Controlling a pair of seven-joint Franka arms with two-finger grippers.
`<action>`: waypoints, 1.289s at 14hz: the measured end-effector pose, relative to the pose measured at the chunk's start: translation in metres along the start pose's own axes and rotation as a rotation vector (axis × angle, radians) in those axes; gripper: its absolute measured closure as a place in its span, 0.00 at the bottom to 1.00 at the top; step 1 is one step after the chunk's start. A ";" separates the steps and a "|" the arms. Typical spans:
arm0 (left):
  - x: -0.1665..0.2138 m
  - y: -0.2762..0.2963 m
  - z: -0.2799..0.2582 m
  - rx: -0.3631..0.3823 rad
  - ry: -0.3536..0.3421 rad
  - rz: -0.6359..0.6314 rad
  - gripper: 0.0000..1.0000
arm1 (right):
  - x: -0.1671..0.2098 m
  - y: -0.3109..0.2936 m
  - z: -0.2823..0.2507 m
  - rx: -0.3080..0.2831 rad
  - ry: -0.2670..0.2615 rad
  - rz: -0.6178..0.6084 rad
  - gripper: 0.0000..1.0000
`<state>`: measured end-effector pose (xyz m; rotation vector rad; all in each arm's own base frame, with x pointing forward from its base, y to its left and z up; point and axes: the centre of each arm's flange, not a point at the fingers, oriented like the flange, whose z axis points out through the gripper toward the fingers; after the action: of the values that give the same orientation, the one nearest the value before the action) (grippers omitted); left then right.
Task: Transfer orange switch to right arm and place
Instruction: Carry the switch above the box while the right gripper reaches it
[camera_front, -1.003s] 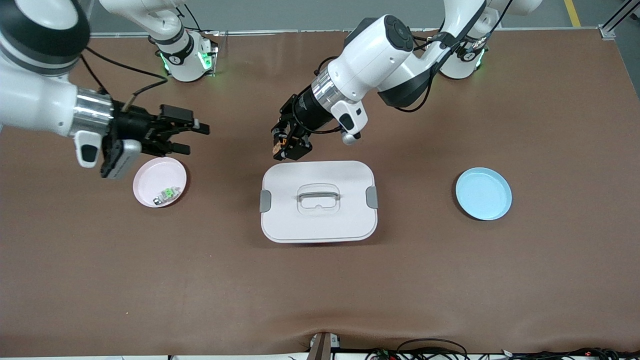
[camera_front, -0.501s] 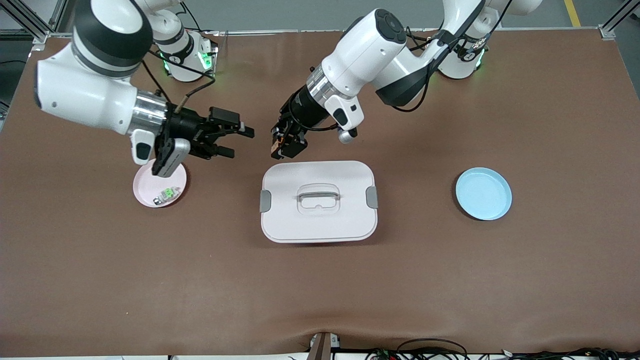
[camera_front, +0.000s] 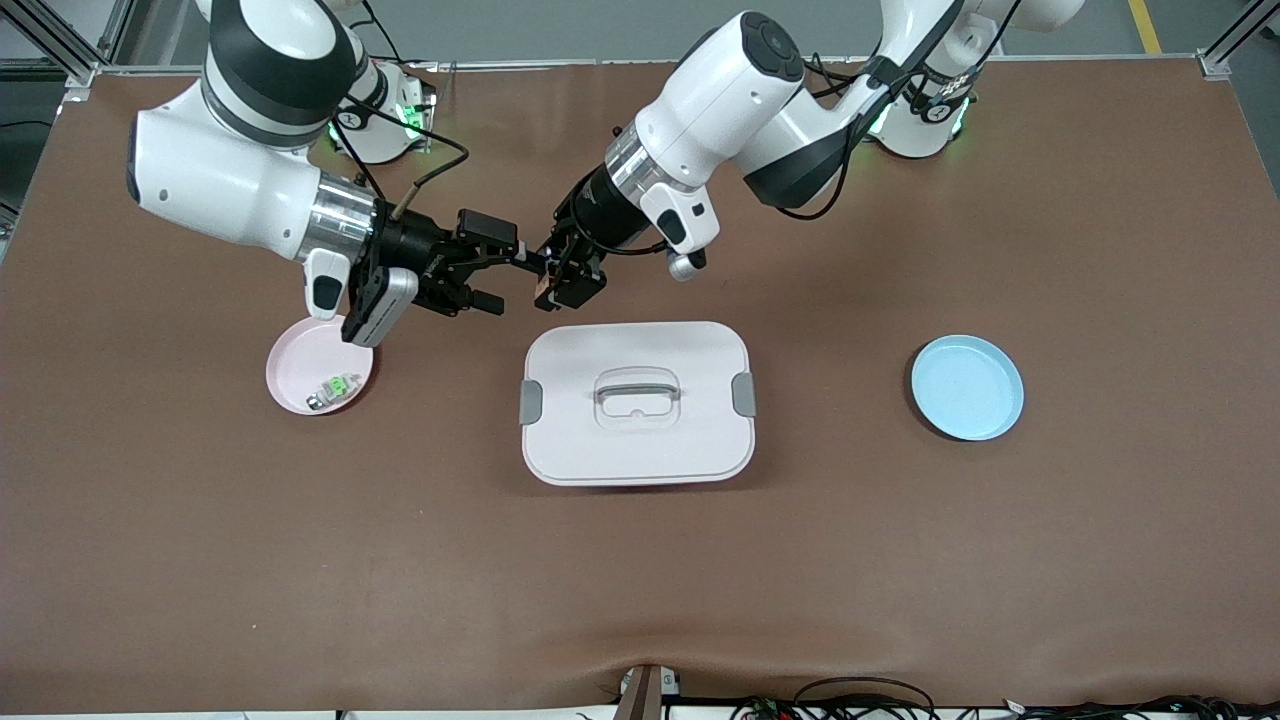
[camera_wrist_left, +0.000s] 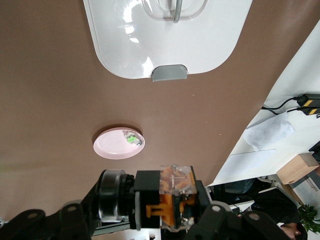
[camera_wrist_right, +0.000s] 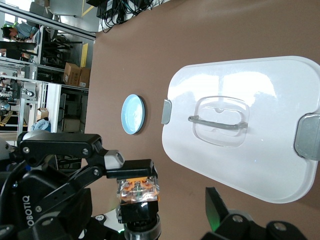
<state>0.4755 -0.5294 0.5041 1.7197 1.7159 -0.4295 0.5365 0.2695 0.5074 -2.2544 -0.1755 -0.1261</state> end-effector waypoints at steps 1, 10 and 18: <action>0.000 0.000 0.000 0.000 0.000 0.000 0.28 | -0.001 0.000 0.001 -0.001 -0.003 0.000 0.00; -0.004 0.000 -0.002 -0.003 -0.008 0.004 0.28 | -0.017 0.005 0.027 -0.020 -0.022 0.010 0.00; -0.005 -0.002 0.002 0.004 -0.007 0.004 0.28 | -0.019 -0.001 0.024 0.005 -0.045 0.009 0.37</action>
<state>0.4734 -0.5342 0.5052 1.7221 1.7074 -0.4367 0.5180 0.2876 0.4902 -2.2543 -0.1901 -0.0700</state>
